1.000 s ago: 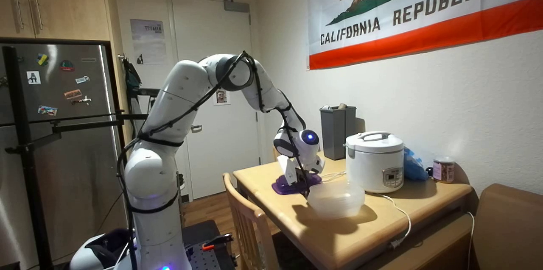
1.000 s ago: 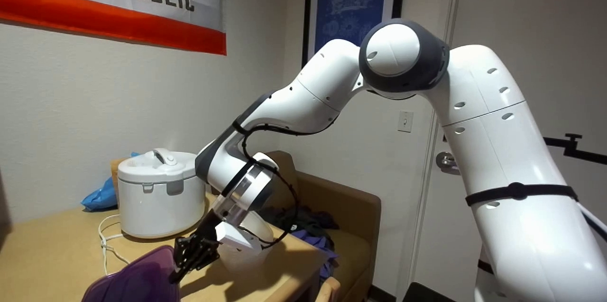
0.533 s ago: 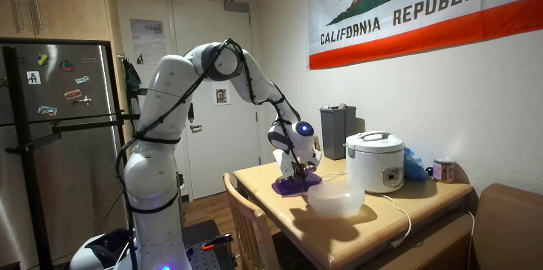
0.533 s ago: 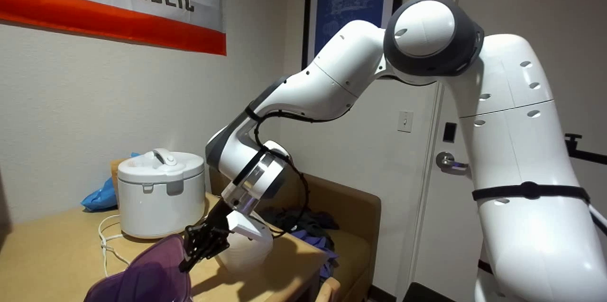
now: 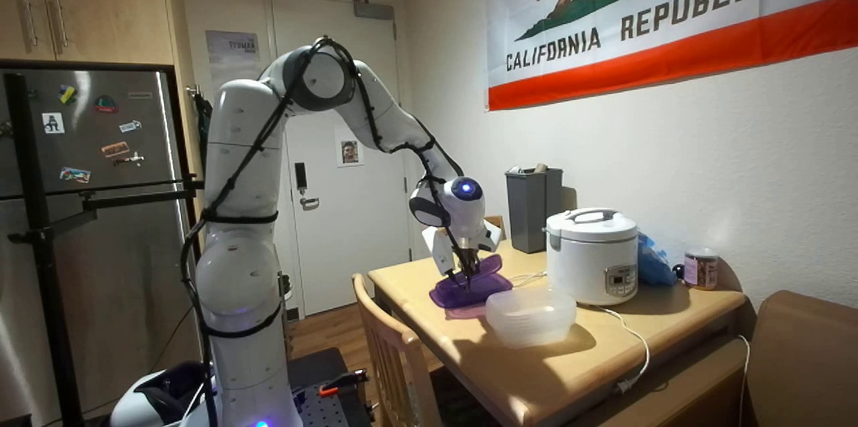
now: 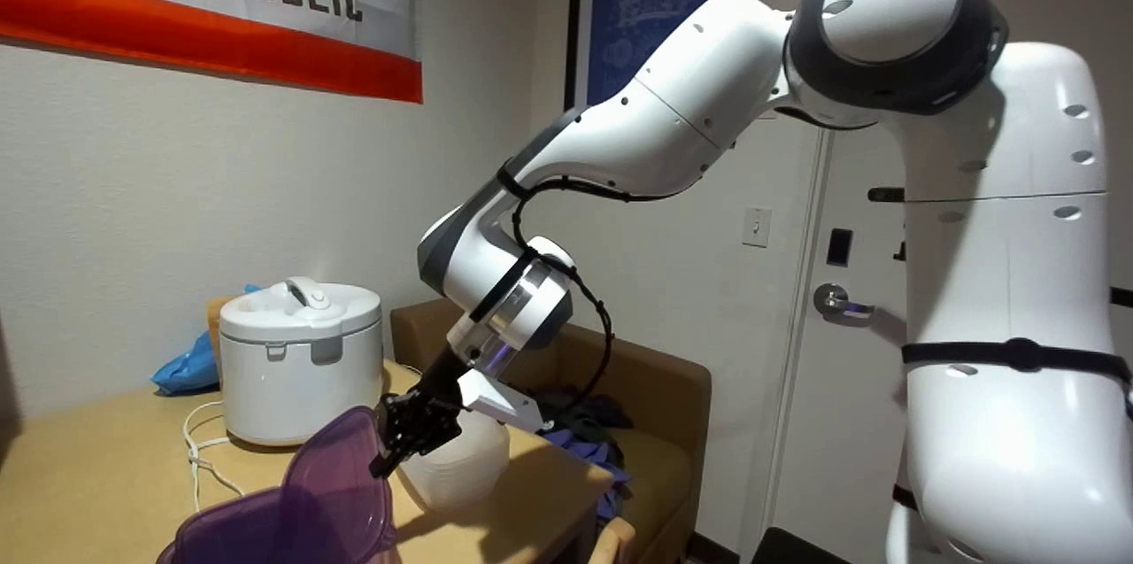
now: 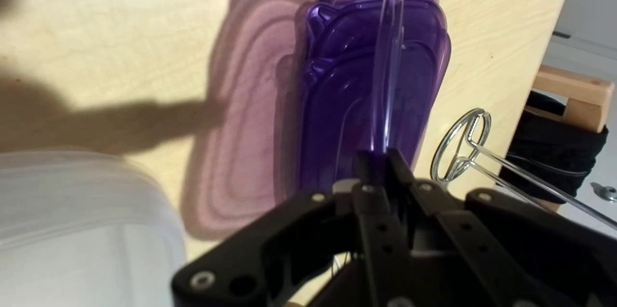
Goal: Take one purple lid and put them on the clear bowls
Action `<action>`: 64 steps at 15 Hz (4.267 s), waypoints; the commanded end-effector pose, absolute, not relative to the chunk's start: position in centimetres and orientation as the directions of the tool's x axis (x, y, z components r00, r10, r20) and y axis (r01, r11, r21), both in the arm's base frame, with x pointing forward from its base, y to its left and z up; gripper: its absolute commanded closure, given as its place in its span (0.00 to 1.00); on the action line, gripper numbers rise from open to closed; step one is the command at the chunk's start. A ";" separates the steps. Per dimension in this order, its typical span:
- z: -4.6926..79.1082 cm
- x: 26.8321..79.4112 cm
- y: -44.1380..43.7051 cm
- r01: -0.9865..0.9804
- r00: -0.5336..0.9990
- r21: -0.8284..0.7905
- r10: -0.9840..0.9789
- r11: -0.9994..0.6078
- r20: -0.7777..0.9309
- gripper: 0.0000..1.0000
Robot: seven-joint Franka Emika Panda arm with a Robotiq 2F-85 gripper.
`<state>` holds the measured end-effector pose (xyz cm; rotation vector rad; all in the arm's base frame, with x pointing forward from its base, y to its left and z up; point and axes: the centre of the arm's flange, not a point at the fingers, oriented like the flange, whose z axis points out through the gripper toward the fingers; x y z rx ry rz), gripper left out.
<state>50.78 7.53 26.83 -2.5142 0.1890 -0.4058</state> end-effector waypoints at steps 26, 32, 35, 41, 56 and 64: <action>37.9 39.6 -0.2 -0.310 0.631 -0.581 -0.620 -0.752 0.466 0.91; 38.5 39.7 -1.1 -0.467 0.549 -0.425 -0.631 -0.776 0.549 0.98; 39.0 39.6 -1.4 -0.551 0.498 -0.307 -0.601 -0.776 0.626 0.98; 38.1 40.4 -2.5 -0.599 0.505 -0.157 -0.523 -0.785 0.686 0.98; 41.2 41.4 0.8 -0.330 0.577 -0.281 -0.428 -0.901 0.696 0.98; 40.7 42.9 -1.1 -0.181 0.671 -0.422 -0.425 -0.889 0.608 0.98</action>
